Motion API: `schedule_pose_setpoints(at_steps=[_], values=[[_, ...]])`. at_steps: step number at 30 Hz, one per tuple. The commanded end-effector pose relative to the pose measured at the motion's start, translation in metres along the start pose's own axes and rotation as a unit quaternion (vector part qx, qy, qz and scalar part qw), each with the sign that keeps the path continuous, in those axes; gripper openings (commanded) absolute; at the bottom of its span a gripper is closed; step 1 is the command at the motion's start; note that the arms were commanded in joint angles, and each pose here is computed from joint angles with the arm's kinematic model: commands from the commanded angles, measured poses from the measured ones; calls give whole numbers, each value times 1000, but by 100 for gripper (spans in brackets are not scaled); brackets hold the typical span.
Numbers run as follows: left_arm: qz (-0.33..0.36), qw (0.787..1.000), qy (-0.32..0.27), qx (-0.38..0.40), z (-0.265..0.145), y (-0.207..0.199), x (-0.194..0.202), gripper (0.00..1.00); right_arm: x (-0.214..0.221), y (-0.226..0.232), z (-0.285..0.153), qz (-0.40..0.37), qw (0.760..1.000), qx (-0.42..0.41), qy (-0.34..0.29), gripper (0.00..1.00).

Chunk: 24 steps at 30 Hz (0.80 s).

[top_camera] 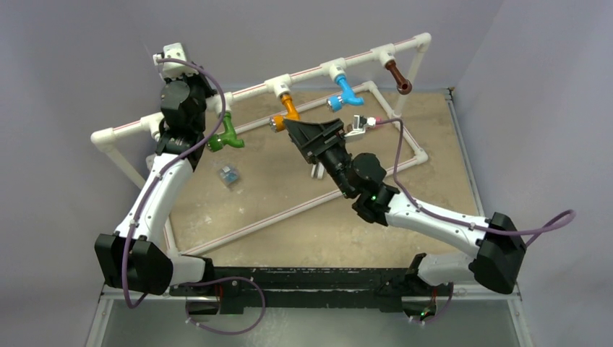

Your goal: Install the water faucets

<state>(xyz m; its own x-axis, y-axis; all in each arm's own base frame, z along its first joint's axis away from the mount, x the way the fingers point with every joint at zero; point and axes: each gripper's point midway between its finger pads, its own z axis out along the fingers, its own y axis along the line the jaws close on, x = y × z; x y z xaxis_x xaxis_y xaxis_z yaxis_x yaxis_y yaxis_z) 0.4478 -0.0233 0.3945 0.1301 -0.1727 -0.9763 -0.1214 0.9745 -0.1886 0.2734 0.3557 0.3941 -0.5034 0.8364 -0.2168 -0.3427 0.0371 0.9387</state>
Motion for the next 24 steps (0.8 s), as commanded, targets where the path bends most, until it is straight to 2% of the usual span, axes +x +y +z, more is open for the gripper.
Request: schedule_pose_setpoints(at_steps=[1, 6, 11, 14, 16, 18, 24], values=[[53, 981, 186, 0, -21, 12, 121, 0, -6, 1, -21, -55, 998, 7, 19, 91], [53, 981, 187, -1, -21, 12, 122, 0, -29, 6, -42, -167, 986, 15, 5, 91], [51, 981, 189, 2, -21, 11, 124, 0, -49, 22, -53, -337, 941, 13, 12, 91], [52, 980, 191, 1, -21, 11, 125, 0, -60, 32, -58, -452, 892, 6, 21, 91], [53, 980, 191, -1, -20, 12, 125, 0, -74, 42, -58, -527, 849, 11, 15, 90], [54, 981, 189, -2, -20, 12, 123, 0, -80, 48, -60, -614, 789, -2, 33, 88], [56, 980, 190, -3, -20, 13, 124, 0, -75, 49, -61, -755, 647, -39, 96, 88]])
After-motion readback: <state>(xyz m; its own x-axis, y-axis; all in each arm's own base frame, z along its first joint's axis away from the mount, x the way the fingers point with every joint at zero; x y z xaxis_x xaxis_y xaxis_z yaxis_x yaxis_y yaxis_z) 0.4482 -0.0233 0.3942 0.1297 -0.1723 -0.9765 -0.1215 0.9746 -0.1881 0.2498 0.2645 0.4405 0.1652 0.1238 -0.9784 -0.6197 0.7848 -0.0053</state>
